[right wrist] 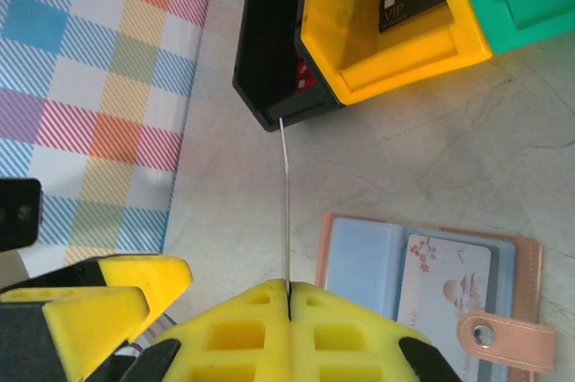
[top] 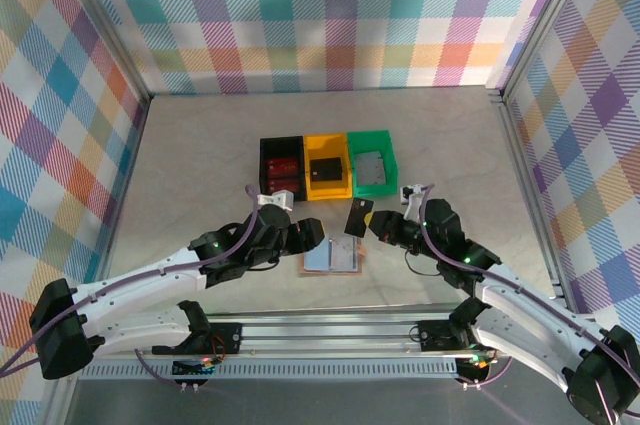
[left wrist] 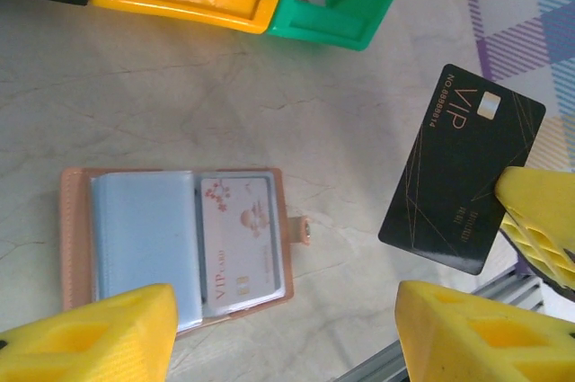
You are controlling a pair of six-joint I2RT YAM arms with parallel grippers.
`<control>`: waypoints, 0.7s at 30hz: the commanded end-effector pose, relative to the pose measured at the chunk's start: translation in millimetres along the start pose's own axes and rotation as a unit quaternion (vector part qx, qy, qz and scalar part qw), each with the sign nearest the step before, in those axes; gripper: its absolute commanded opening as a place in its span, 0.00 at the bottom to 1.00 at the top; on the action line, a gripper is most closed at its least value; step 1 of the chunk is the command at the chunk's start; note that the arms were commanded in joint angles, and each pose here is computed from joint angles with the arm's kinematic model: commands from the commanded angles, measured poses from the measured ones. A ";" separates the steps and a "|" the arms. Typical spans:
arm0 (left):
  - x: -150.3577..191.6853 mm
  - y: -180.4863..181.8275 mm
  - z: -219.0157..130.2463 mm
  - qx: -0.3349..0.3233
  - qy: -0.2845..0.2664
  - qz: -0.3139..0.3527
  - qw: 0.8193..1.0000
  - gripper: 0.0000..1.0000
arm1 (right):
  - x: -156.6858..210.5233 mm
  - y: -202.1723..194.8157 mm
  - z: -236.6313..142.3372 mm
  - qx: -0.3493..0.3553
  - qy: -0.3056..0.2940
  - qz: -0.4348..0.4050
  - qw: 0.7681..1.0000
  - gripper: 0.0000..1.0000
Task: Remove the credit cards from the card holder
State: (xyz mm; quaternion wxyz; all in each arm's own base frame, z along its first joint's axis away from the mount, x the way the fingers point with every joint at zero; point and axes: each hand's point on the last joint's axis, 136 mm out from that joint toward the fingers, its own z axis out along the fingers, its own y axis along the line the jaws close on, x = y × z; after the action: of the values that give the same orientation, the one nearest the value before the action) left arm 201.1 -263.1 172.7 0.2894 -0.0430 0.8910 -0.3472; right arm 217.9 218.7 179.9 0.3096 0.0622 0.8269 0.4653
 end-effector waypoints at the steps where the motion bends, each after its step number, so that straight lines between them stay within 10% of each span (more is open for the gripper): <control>1: -5.1 -11.4 -2.6 0.043 -0.013 -0.021 0.999 0.66 | -16.9 9.3 -5.8 -0.030 -0.048 0.024 0.998 0.00; 21: -4.8 -36.7 11.5 0.129 -0.018 -0.102 0.986 0.66 | -36.7 21.8 -2.7 -0.094 -0.104 0.092 0.986 0.00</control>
State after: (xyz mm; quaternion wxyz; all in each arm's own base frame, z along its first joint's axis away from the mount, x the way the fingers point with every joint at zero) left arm 202.8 -288.0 175.4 0.2686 -0.0894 0.8491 -0.4460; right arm 236.0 215.1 203.2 0.3414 0.1430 0.7604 0.5337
